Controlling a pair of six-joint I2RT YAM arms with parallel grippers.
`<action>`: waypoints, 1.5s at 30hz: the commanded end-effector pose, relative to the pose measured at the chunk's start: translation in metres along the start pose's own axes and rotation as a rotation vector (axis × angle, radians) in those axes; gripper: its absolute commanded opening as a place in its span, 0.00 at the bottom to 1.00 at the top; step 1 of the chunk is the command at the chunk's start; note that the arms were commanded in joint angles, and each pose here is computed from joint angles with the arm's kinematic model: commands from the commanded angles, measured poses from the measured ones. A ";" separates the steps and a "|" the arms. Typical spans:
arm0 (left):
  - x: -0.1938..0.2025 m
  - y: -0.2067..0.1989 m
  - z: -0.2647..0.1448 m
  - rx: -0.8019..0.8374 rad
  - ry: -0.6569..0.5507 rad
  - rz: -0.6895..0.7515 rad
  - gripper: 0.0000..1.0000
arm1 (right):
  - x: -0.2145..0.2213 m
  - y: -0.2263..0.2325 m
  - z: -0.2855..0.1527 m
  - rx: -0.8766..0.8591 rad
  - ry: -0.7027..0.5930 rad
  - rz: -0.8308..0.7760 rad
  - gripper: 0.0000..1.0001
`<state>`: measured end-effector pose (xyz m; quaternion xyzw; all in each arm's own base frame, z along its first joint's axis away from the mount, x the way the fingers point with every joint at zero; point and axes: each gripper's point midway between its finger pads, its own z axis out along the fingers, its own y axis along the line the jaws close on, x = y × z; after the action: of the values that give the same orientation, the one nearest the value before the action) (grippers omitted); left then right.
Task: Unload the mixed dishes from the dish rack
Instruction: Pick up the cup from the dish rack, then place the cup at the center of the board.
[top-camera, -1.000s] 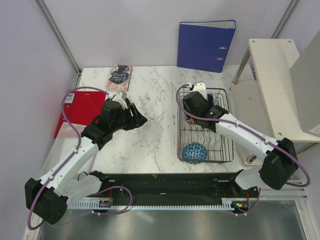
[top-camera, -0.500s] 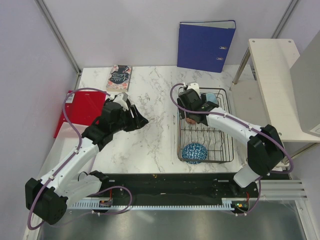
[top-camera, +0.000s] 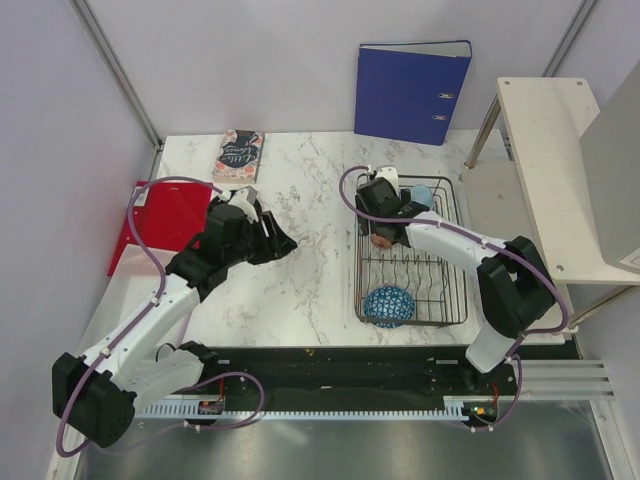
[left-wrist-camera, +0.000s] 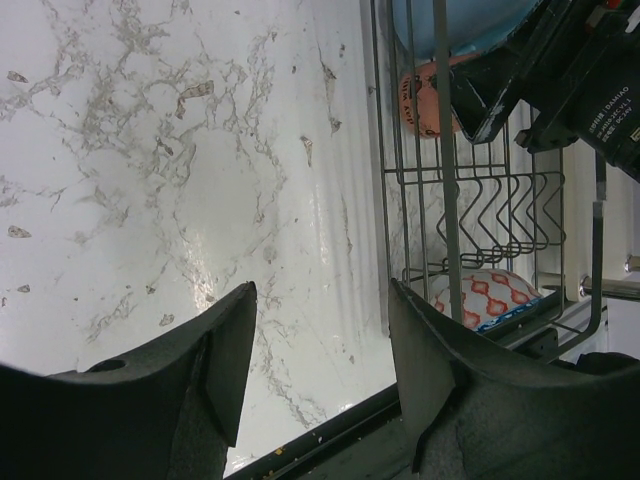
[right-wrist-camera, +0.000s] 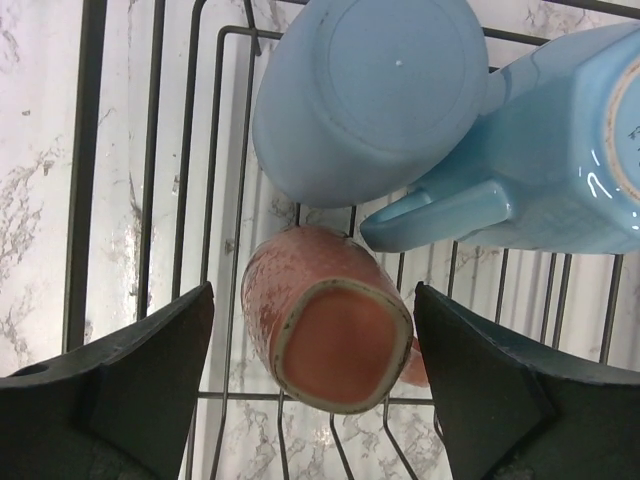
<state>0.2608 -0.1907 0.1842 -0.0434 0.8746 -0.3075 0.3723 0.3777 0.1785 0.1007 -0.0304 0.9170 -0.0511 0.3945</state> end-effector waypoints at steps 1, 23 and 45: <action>-0.002 -0.003 0.003 0.019 -0.012 0.028 0.62 | -0.001 0.002 0.012 -0.003 -0.015 0.041 0.87; 0.003 0.005 0.009 -0.011 0.008 0.015 0.61 | -0.020 -0.009 -0.027 -0.074 -0.089 0.129 0.32; -0.040 -0.079 -0.038 0.413 -0.204 -0.076 0.66 | -0.118 0.048 -0.213 -0.839 -0.370 0.431 0.00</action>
<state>0.2620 -0.2002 0.2086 -0.0562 0.8409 -0.3606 0.3997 0.3185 0.2137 0.2724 -0.0015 0.8327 0.2475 0.4954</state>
